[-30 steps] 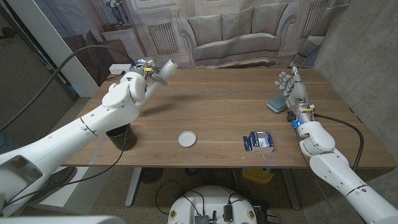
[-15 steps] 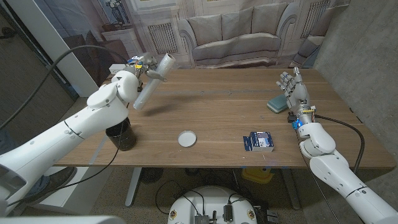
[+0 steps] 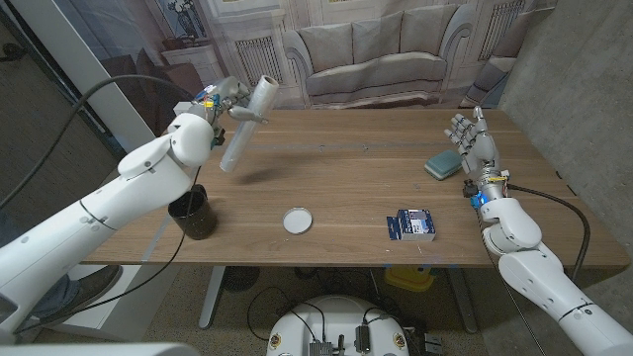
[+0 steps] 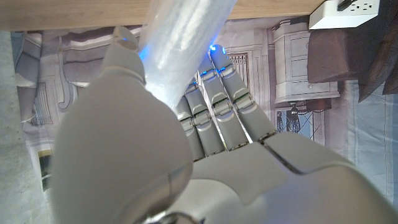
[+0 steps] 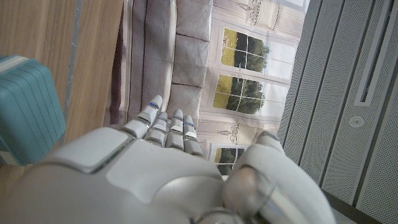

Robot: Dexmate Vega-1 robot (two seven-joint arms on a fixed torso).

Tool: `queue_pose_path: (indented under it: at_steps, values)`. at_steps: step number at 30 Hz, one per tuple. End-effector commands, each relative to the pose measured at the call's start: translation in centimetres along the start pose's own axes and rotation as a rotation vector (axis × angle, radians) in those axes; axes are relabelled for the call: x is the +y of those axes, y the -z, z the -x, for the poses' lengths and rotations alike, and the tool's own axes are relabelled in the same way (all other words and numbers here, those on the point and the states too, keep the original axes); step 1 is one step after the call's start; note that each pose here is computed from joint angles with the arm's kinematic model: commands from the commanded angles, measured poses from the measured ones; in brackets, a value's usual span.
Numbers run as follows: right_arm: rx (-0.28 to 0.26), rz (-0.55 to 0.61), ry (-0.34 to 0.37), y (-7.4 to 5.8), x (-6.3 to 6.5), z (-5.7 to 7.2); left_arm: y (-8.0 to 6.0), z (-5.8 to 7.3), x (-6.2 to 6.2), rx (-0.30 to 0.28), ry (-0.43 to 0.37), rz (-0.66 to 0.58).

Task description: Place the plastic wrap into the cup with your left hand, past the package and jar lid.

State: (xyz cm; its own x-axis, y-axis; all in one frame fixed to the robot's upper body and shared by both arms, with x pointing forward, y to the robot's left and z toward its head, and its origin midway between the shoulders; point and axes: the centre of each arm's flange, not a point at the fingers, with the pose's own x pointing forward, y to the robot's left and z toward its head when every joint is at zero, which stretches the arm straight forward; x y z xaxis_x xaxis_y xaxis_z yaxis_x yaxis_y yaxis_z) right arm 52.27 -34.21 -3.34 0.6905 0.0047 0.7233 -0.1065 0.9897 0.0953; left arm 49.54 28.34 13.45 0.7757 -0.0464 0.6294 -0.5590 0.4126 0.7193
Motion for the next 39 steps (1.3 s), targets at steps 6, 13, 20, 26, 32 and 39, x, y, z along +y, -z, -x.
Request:
queue_pose_path:
  at_steps: [6,13,20,26,32,39]
  values:
    - [-0.013,0.011,0.017,-1.6,-0.4,0.6,1.1,3.1,1.4,-0.139,-0.105,0.217]
    - [-0.01,0.032,0.018,-2.4,-0.5,0.6,1.0,4.0,2.1,-0.155,-0.136,0.227]
    - [0.002,0.027,0.022,-2.4,-0.3,0.5,1.2,4.2,2.6,-0.146,-0.125,0.202]
    - [0.015,0.03,0.032,-2.4,-0.1,0.6,1.7,4.7,3.2,-0.134,-0.117,0.205]
    - [0.02,0.041,0.041,-2.6,0.0,0.8,2.0,5.5,3.9,-0.135,-0.121,0.222]
    - [0.027,0.045,0.051,-2.7,0.3,1.0,2.3,6.5,4.6,-0.137,-0.128,0.232]
